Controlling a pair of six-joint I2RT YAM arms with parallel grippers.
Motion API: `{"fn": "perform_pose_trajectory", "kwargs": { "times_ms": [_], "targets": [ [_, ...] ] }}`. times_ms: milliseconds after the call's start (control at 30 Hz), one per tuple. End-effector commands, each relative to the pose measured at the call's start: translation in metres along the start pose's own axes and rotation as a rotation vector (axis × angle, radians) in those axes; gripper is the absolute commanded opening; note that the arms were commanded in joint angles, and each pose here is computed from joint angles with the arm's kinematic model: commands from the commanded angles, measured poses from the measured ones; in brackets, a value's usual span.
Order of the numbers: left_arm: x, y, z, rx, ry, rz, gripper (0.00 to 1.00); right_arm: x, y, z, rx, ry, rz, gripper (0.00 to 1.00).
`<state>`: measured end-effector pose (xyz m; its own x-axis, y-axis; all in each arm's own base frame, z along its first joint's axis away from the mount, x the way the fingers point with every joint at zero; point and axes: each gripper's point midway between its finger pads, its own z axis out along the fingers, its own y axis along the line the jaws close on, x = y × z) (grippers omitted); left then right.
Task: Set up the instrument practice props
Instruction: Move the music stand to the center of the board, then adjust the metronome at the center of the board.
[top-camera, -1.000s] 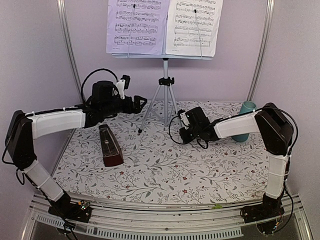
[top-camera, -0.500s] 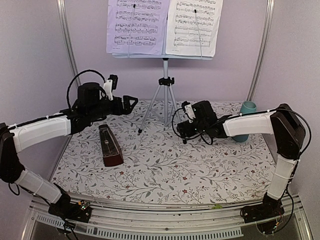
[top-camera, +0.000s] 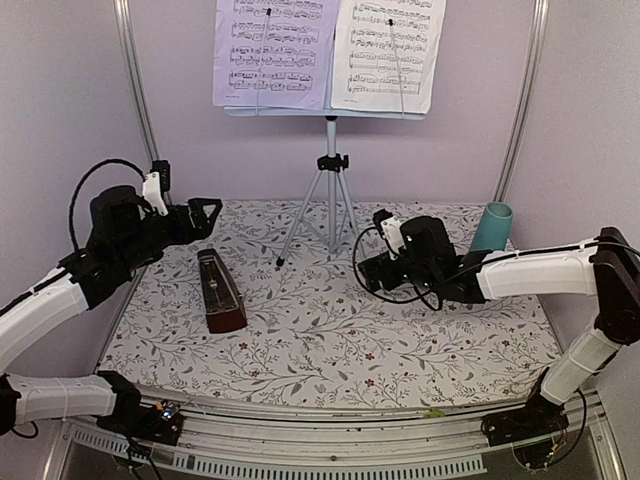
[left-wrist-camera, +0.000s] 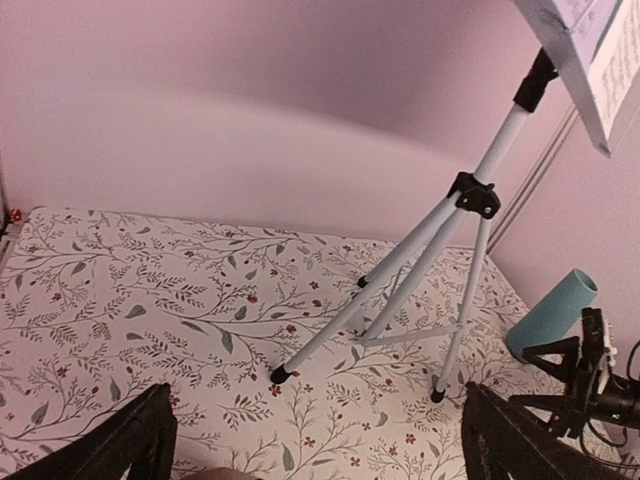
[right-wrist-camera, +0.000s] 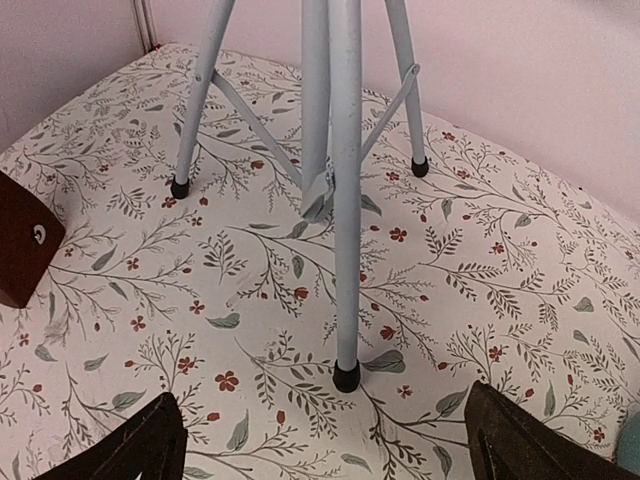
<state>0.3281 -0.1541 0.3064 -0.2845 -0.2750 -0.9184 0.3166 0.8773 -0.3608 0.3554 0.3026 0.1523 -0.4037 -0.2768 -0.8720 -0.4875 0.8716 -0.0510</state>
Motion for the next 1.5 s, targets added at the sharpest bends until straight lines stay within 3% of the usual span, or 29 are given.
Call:
{"fn": "perform_pose_trajectory", "kwargs": {
  "times_ms": [0, 300, 600, 933, 1100, 1467],
  "targets": [
    [0.019, 0.045, -0.013, -0.138, 0.050, -0.048, 1.00, -0.028, -0.007, -0.029, 0.024, -0.135, 0.071, 0.99],
    [0.033, 0.137, -0.023, -0.290, 0.067, -0.295, 0.99, -0.048, -0.008, -0.065, -0.041, -0.243, 0.127, 0.99],
    [0.084, 0.169, -0.001, -0.323, 0.165, -0.349, 0.99, -0.049, 0.001, -0.084, -0.127, -0.276, 0.170, 0.99],
    [0.144, 0.144, 0.040, -0.266, 0.293, -0.411, 0.99, -0.047, 0.014, -0.091, -0.189, -0.292, 0.189, 0.99],
    [0.159, 0.139, 0.052, -0.255, 0.302, -0.471, 0.99, -0.045, 0.018, -0.090, -0.204, -0.285, 0.187, 0.99],
    [0.189, 0.124, 0.014, -0.297, 0.301, -0.538, 0.99, -0.035, 0.031, -0.087, -0.238, -0.262, 0.188, 0.99]
  ]
}}
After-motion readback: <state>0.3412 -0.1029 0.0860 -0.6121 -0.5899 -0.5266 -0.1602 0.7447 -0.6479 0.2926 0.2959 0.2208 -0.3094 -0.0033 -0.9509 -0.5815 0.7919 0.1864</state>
